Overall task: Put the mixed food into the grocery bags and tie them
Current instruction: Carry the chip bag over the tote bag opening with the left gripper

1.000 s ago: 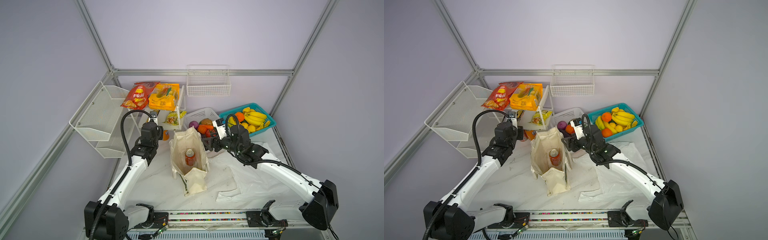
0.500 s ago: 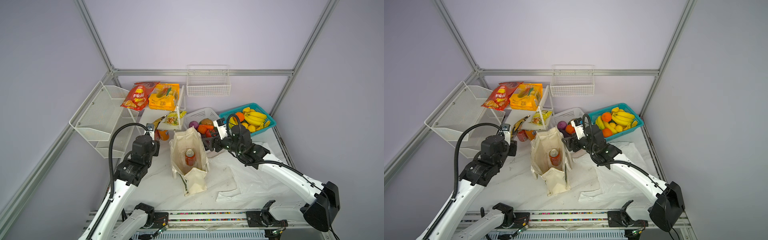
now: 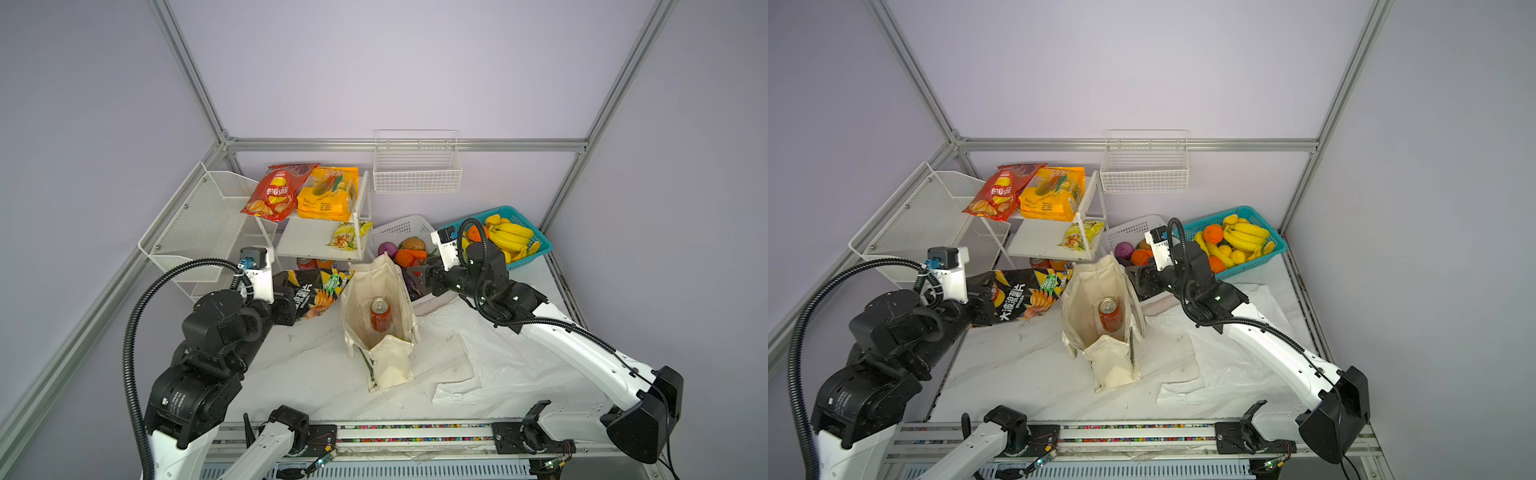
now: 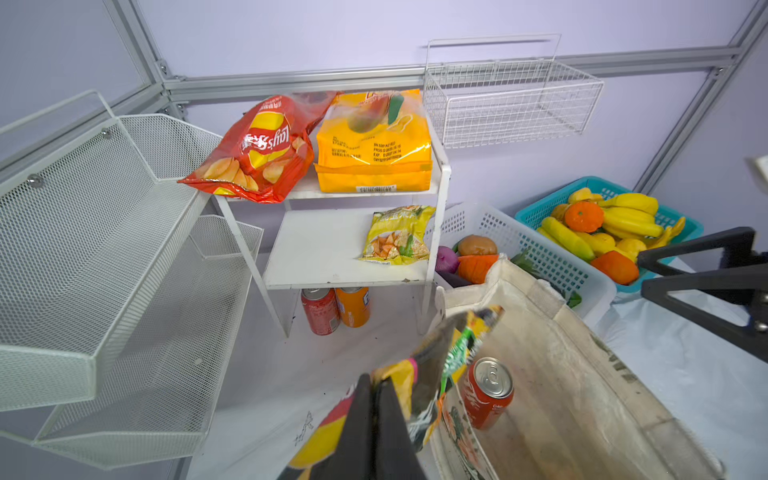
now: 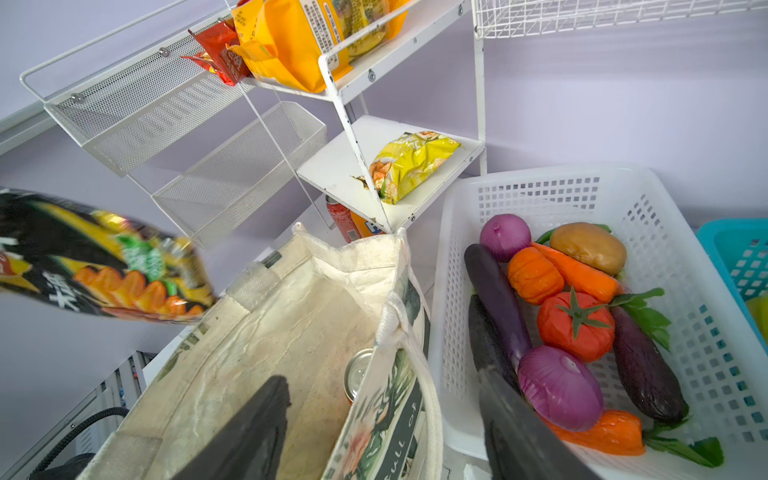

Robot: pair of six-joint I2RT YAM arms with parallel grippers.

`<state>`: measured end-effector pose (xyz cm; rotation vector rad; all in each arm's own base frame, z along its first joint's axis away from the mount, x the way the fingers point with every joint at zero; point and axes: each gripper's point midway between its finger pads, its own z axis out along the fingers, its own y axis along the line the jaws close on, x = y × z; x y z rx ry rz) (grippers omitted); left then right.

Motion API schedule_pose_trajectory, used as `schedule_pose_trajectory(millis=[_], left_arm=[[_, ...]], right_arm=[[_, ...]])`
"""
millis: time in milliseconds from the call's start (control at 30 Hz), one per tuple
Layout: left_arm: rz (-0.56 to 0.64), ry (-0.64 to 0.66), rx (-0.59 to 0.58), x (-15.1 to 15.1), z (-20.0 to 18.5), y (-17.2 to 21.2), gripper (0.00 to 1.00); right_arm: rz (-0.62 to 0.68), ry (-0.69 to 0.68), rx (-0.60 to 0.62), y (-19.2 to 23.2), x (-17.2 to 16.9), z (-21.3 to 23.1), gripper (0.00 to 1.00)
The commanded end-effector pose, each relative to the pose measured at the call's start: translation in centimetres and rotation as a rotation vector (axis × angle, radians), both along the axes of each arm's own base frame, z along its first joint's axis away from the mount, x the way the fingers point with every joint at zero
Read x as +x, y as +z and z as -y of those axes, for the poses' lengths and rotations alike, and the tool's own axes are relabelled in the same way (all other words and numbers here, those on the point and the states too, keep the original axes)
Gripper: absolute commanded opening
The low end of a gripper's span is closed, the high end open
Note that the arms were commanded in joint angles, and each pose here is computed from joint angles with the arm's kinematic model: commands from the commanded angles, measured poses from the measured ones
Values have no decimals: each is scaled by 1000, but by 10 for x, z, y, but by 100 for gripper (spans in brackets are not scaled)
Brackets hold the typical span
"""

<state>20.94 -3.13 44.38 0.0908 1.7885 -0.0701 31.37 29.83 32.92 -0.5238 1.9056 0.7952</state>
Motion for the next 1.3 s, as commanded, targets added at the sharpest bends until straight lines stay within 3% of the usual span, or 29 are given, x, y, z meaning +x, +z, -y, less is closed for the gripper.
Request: schedule_pose_trajectory(millis=[0,267,400,733,1033,1267], left_arm=[[109,-68,-71,-18,7,49,0],[213,-289,-217,-19,48,113,0],[224,-358,-351,-9,65,129,0],[123,-260,-505,26,65,97,0],[101,-441,-360,41,108,71,0],[135,-642,1,48,142,33,0]], right_arm=[[-16,-10,-16,2,3,-2,74],[-28,-42,-37,1,9,1,74],[-24,-87,-62,4,13,9,74],[8,-174,-82,20,11,32,74],[15,-182,-79,20,6,38,74],[33,-199,-71,28,1,46,74]])
